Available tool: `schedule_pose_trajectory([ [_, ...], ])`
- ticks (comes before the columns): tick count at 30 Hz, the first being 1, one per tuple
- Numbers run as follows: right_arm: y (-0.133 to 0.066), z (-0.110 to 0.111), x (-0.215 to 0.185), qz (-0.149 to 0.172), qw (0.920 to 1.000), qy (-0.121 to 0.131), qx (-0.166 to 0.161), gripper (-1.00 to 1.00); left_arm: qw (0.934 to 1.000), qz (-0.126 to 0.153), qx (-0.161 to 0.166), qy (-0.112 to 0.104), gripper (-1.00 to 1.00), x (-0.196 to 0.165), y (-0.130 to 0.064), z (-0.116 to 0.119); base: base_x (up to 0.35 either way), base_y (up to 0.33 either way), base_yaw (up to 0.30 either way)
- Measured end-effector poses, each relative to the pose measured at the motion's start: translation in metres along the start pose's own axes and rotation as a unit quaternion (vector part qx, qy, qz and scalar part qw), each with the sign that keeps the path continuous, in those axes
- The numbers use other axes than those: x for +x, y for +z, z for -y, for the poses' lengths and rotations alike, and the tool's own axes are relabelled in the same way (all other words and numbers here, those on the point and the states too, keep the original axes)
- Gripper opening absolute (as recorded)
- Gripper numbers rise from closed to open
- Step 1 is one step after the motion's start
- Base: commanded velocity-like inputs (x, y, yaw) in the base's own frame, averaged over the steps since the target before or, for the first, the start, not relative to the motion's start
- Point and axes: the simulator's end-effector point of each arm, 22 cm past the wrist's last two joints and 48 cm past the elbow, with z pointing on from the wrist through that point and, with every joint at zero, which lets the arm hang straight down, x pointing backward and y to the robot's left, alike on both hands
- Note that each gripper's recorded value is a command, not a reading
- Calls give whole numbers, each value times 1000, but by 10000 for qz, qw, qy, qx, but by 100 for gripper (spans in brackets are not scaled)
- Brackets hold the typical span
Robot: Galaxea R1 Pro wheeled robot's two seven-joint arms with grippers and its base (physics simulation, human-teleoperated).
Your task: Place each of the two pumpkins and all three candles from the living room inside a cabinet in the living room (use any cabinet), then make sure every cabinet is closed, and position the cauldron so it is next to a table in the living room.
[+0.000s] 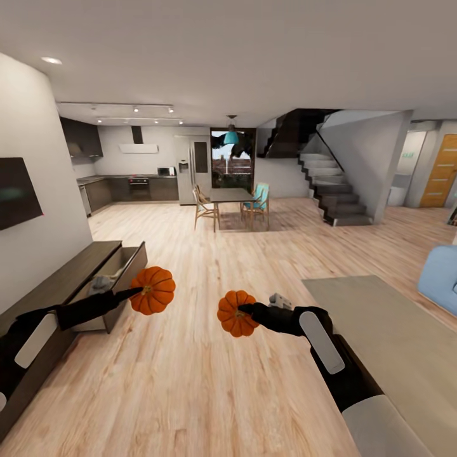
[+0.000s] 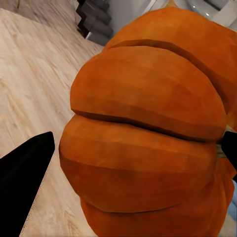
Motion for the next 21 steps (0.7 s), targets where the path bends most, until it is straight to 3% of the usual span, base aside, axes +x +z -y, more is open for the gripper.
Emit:
schedule_pose_trajectory([
  [10, -2, -12, -2, 26, 9996, -9, -287, -100, 10000, 1, 8, 5, -100, 0, 0, 1, 303, 169, 0],
  [21, -3, -10, -4, 46, 9995, 18, -298, -100, 10000, 1, 11, 3, -100, 0, 1, 1, 312, 136, 0],
])
